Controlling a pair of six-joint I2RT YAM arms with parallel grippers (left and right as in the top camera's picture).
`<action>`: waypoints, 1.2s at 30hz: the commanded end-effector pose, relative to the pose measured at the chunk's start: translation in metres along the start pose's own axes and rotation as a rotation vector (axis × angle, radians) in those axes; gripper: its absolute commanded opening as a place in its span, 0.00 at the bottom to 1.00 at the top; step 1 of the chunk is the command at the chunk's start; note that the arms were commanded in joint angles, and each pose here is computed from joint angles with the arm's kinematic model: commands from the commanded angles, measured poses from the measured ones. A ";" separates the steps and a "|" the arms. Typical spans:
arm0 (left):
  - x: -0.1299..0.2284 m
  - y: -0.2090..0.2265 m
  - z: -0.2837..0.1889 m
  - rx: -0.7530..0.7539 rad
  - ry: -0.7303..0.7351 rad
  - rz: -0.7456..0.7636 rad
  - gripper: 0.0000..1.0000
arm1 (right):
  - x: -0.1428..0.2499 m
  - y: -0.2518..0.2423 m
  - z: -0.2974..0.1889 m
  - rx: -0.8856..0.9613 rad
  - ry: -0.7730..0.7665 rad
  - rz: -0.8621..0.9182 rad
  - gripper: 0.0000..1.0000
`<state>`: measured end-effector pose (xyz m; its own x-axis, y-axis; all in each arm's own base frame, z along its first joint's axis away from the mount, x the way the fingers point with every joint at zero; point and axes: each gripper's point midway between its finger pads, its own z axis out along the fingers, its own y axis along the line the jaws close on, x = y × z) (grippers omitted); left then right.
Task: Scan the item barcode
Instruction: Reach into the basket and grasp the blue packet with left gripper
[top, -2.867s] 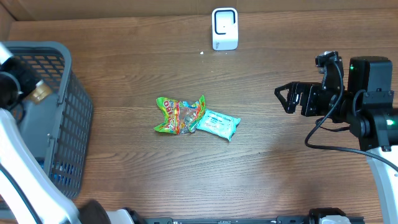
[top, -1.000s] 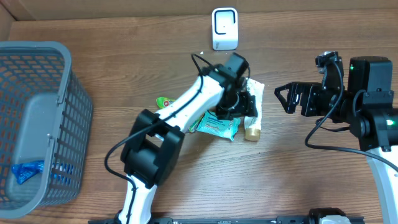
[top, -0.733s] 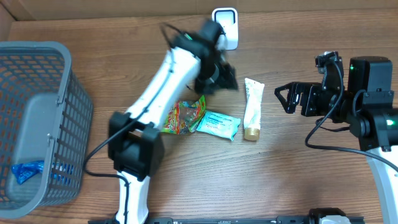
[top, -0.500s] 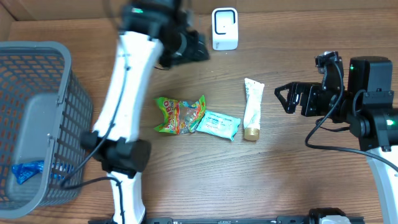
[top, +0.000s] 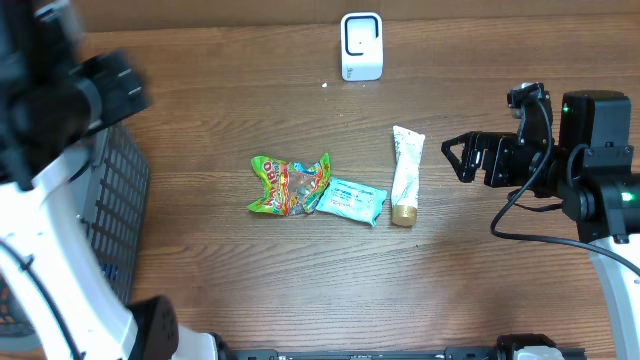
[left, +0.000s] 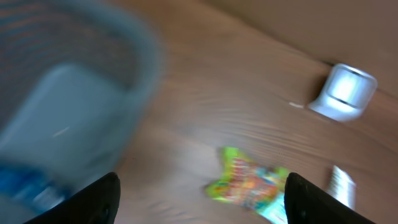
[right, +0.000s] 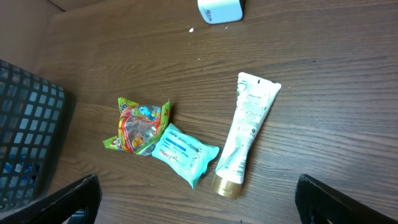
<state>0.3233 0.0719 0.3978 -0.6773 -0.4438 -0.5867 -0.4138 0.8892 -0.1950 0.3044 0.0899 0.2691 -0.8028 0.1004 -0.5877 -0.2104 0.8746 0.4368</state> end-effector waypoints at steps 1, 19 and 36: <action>0.013 0.073 0.015 -0.207 0.070 -0.139 0.77 | -0.005 0.006 -0.004 -0.014 -0.017 -0.011 1.00; 0.112 0.223 0.126 -0.443 0.356 -0.573 0.80 | -0.005 0.006 -0.004 -0.014 -0.017 -0.011 1.00; 0.218 0.279 0.199 -0.562 0.411 -0.712 0.85 | -0.005 0.006 -0.004 -0.014 -0.017 -0.011 1.00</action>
<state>0.2038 0.2404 0.0746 -0.3289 -0.9325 -0.1495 -0.9443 0.3270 0.0375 0.3045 0.0899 0.2693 -0.8023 0.1001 -0.5885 -0.2110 0.8746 0.4364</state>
